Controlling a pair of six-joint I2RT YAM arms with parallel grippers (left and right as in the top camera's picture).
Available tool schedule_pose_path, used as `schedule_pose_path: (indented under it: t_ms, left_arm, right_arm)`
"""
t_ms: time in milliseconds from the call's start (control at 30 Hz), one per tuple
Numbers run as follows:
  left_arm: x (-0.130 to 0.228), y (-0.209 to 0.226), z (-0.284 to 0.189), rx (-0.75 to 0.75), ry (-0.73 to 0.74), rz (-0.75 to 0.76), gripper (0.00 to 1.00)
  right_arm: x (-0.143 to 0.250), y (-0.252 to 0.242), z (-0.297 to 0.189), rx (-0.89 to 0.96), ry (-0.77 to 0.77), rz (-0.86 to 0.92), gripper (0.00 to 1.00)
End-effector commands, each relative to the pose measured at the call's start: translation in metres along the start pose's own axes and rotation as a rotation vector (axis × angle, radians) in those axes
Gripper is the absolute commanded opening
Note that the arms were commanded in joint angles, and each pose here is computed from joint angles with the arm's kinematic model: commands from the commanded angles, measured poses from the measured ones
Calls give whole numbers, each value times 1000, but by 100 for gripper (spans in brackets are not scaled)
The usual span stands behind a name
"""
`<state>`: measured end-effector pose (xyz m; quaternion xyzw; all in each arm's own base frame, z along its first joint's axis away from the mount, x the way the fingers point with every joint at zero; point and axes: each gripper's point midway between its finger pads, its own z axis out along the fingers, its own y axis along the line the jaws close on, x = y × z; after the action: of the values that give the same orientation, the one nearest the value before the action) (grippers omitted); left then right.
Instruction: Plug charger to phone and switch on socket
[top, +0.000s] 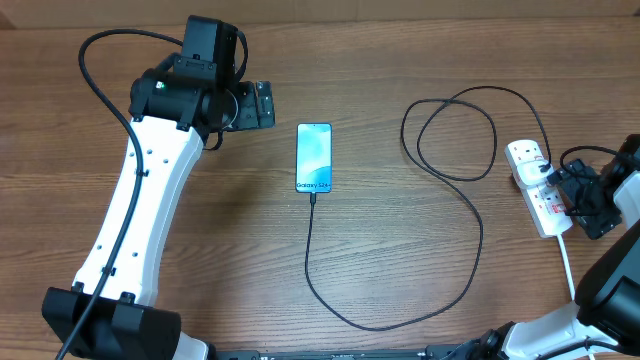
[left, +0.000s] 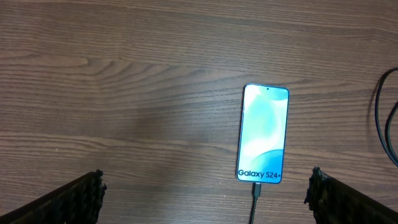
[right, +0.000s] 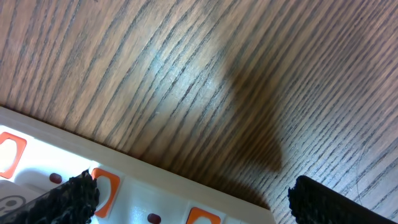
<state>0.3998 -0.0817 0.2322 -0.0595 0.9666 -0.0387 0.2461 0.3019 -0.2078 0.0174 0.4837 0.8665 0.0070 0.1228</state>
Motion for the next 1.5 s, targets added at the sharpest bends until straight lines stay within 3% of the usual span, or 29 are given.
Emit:
schedule_pose_path:
  t_ms: [0,1467]
  left_arm:
    - [-1,2,2,-14,-1,-9,100]
    - [-1,2,2,-14,-1,-9,100]
  right_arm:
    - [22,15,4,-44,71,-75,100]
    - [0,17,-16,-8,38,-71,100]
